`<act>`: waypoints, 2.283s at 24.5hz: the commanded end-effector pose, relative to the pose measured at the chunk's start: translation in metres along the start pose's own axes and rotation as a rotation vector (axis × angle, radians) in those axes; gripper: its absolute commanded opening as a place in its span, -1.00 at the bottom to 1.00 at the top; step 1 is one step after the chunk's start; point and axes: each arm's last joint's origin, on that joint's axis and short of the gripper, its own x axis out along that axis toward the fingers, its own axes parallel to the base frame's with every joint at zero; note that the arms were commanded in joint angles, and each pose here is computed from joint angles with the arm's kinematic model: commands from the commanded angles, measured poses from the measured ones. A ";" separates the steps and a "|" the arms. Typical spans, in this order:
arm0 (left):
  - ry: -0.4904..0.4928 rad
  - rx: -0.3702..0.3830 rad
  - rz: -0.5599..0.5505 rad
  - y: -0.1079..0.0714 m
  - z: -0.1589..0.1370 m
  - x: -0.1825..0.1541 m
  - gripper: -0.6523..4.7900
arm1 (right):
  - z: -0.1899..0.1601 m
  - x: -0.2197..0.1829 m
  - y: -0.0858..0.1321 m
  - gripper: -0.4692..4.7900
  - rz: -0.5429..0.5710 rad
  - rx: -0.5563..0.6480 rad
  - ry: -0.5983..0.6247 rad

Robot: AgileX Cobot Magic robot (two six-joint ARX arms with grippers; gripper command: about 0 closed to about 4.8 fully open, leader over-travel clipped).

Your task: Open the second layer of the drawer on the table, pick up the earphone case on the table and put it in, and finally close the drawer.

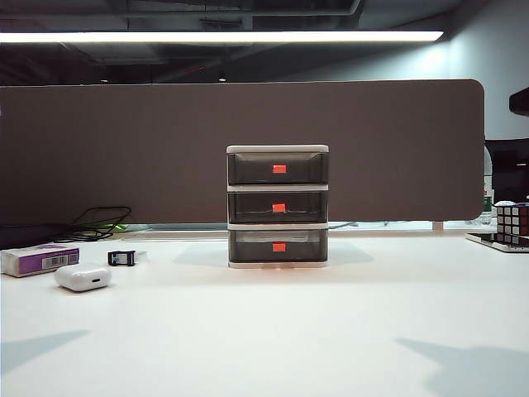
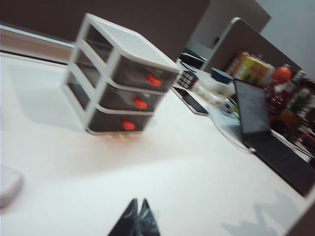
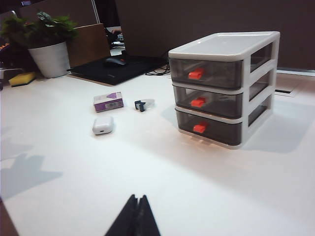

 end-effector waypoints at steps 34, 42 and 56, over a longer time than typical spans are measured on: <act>-0.101 -0.396 -0.051 0.002 -0.009 0.147 0.53 | 0.129 0.132 -0.024 -0.83 -0.063 0.019 0.076; -0.102 -0.504 -0.010 0.000 -0.025 0.189 0.52 | 0.133 0.195 -0.049 -0.83 -0.066 -0.017 0.161; -0.200 -0.725 0.012 -0.025 -0.043 0.250 0.53 | 0.137 0.286 -0.083 -0.83 -0.024 -0.021 0.177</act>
